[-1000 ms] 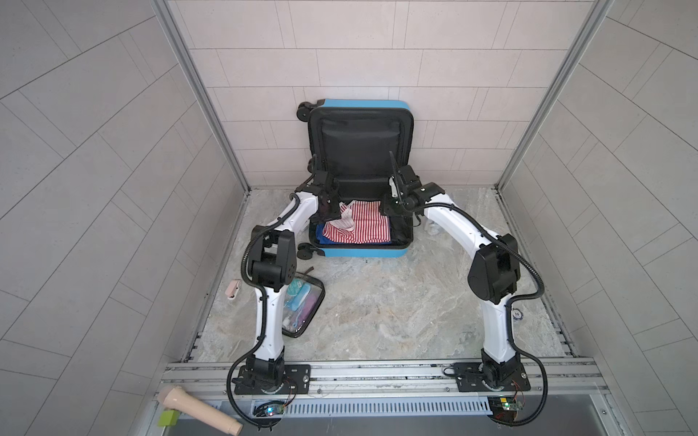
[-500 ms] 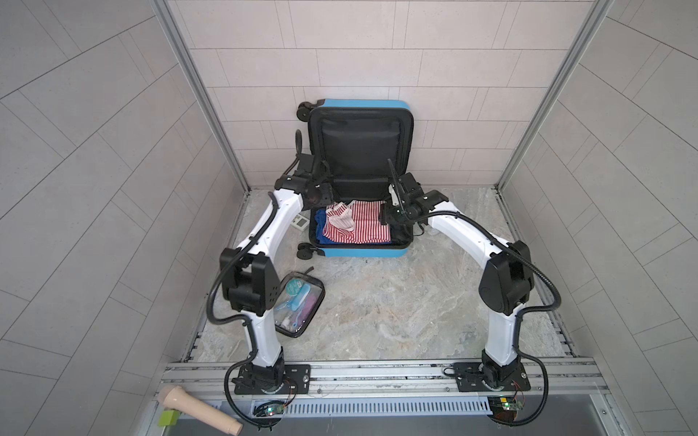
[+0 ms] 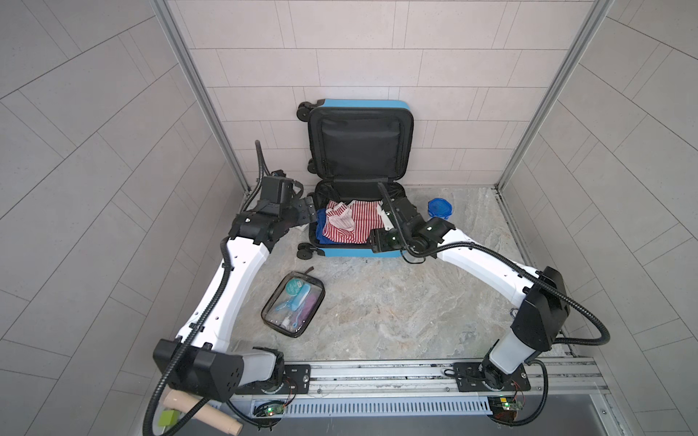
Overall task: Pack the luggage
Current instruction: 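Withdraw both grippers and reach them to the clear toiletry pouch, then grasp the clear toiletry pouch with the left gripper while the right gripper draws back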
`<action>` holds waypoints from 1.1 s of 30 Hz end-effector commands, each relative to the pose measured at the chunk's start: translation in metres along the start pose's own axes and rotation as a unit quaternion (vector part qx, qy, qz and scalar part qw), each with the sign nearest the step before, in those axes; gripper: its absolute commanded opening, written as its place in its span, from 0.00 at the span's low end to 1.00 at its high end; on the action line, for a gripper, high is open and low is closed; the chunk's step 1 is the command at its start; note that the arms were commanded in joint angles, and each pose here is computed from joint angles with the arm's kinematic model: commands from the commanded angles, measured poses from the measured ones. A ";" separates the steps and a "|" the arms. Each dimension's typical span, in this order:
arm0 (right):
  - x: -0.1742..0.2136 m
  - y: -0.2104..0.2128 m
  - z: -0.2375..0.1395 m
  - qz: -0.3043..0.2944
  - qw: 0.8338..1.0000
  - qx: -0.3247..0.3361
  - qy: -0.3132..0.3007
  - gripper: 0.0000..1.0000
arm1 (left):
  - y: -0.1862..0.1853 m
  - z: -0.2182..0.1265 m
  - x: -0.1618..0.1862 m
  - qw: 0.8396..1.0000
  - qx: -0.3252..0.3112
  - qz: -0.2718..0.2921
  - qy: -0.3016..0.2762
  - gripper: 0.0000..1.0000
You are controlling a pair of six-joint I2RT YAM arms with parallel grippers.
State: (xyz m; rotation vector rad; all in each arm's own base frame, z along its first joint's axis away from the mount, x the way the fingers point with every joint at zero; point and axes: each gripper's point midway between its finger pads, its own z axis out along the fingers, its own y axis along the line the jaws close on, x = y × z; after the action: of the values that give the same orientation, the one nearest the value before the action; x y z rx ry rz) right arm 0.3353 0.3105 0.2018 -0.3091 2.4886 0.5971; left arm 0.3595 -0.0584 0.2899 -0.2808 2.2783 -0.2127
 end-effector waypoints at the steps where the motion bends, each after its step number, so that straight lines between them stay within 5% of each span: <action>1: 0.020 0.030 0.000 -0.013 1.000 -0.022 -0.003 0.68 | 0.026 -0.005 0.032 0.999 -0.033 -0.026 0.014 0.83; 10: 0.096 0.098 0.057 -0.025 0.994 -0.079 0.070 0.69 | 0.085 0.018 0.143 0.981 -0.080 -0.160 0.072 0.86; 19: 0.135 0.137 0.100 -0.021 0.987 -0.104 0.125 0.69 | 0.163 0.036 0.181 0.943 -0.143 -0.287 0.085 0.95; 33: 0.135 0.137 0.106 -0.015 0.985 -0.107 0.135 0.70 | 0.161 0.063 0.233 0.928 -0.104 -0.302 0.193 0.88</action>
State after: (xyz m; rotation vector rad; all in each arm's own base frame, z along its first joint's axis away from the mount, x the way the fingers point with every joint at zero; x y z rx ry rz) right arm 0.2245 0.4728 0.0866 -0.5646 2.6791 0.8593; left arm 0.2409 0.0408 0.0472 -1.1794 2.5083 -0.2891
